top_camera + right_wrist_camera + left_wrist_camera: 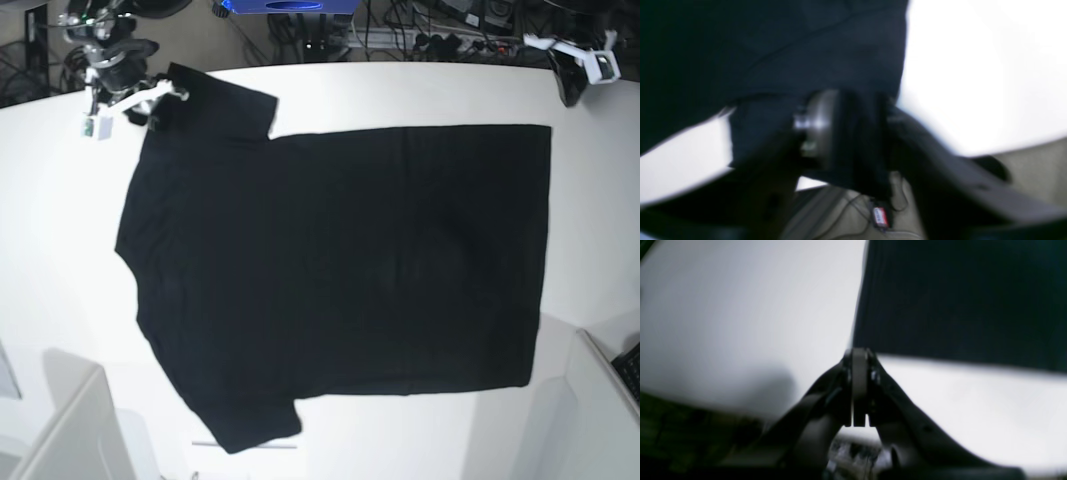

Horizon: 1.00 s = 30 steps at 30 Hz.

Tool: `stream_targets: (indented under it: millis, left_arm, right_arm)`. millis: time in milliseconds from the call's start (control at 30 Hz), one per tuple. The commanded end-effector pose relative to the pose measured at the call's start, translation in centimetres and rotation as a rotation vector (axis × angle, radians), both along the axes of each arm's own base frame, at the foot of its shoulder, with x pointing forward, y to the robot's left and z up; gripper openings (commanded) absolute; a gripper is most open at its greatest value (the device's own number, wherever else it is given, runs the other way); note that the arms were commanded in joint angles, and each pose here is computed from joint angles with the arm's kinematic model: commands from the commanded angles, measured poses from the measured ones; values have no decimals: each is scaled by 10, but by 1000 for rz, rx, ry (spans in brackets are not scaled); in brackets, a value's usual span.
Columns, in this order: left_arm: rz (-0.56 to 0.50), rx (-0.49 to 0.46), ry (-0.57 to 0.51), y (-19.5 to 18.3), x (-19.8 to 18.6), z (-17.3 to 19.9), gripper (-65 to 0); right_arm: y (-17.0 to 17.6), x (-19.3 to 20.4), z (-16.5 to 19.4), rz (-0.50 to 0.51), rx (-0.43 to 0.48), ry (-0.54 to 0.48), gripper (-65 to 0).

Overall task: Fold the T-shirt properly
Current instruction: 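Lower both grippers to the shirt's collar-side corners and pinch them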

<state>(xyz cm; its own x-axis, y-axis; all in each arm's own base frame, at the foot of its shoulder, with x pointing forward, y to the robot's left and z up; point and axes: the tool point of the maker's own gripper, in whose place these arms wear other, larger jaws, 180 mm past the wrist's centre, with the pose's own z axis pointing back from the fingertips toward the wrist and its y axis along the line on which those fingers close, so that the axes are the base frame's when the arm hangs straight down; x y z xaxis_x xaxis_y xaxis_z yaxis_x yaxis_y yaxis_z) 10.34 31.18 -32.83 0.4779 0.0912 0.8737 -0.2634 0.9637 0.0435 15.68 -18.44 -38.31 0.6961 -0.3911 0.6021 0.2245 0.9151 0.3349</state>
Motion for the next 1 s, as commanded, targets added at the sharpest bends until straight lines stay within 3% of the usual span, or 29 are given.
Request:
stream_targets:
  millis: [0, 100, 133, 200, 267, 333, 567, 667, 967]
  left_arm:
    - [2, -8, -30, 4, 2, 7, -650]
    - [-9, -35, -32, 11, 10, 4, -650]
    - [-17, -41, -20, 13, 13, 3, -604]
    - [-23, -49, 25, 21, 18, 0, -426]
    - [-52, -64, 63, 24, 24, -2, -296]
    - [-58, -83, 105, 27, 23, -8, -230]
    - [-20, -123, 216, 56, 15, -24, -217]
    - [-8, -145, 220, 59, 16, -31, -217]
    - [36, -236, 212, 60, 19, -55, -217]
  right_arm:
    - [1, 6, 11, 9, 30, -45, -317]
    - [-8, 8, 16, -1, 90, -65, -267]
    - [-13, 9, 16, -7, 90, -66, -267]
    - [-26, 11, 11, -34, 70, -48, -267]
    - [-35, 10, 3, -52, 50, -24, -267]
    - [-38, 8, -6, -53, 37, 5, -267]
    - [-34, -4, -43, -74, 92, 98, -267]
    - [-37, -8, -50, -66, 84, 128, -267]
    - [4, -21, -63, 43, 131, 185, -272]
